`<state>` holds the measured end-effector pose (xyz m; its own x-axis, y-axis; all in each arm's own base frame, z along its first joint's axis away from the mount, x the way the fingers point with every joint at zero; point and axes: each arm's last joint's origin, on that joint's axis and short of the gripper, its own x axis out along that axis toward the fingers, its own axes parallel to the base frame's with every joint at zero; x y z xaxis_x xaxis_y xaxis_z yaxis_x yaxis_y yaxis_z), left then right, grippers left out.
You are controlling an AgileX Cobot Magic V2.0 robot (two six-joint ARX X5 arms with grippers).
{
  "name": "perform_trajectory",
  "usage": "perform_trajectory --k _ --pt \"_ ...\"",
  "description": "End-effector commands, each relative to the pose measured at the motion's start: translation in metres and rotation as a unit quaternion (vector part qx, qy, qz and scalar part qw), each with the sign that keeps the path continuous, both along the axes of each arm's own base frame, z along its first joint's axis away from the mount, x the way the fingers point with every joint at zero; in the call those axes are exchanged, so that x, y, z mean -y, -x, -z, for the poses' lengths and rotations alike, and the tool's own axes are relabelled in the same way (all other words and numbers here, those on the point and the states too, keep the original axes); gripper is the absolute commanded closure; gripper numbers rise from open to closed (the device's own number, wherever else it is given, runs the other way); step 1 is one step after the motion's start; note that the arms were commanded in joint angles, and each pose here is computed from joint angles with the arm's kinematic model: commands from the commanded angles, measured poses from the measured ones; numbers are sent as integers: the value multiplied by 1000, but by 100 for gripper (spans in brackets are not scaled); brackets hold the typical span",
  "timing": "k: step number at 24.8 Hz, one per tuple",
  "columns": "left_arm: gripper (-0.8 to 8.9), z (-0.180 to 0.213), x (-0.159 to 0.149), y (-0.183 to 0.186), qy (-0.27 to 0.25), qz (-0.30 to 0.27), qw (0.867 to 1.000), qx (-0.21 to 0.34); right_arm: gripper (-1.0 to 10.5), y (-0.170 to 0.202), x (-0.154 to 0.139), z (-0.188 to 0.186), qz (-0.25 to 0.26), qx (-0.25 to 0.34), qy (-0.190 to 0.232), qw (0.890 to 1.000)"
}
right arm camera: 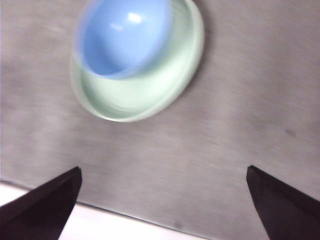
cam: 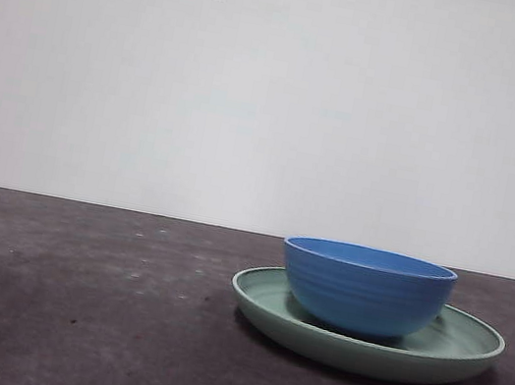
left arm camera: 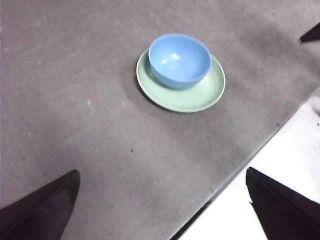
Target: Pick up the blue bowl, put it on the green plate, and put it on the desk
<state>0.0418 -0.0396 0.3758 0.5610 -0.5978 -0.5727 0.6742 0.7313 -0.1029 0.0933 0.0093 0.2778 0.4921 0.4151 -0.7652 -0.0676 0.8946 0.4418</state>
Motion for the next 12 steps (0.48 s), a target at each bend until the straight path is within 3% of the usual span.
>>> perform_trajectory --k 1,7,12 --pt "283 -6 2 -1 14 5 1000 18 414 -12 2 0 5 -16 37 999" --pt "283 -7 2 -1 12 8 1000 24 414 -46 4 16 -17 -66 54 996" --pt "283 -6 2 -1 13 6 1000 20 414 -82 4 31 -22 -67 52 996"
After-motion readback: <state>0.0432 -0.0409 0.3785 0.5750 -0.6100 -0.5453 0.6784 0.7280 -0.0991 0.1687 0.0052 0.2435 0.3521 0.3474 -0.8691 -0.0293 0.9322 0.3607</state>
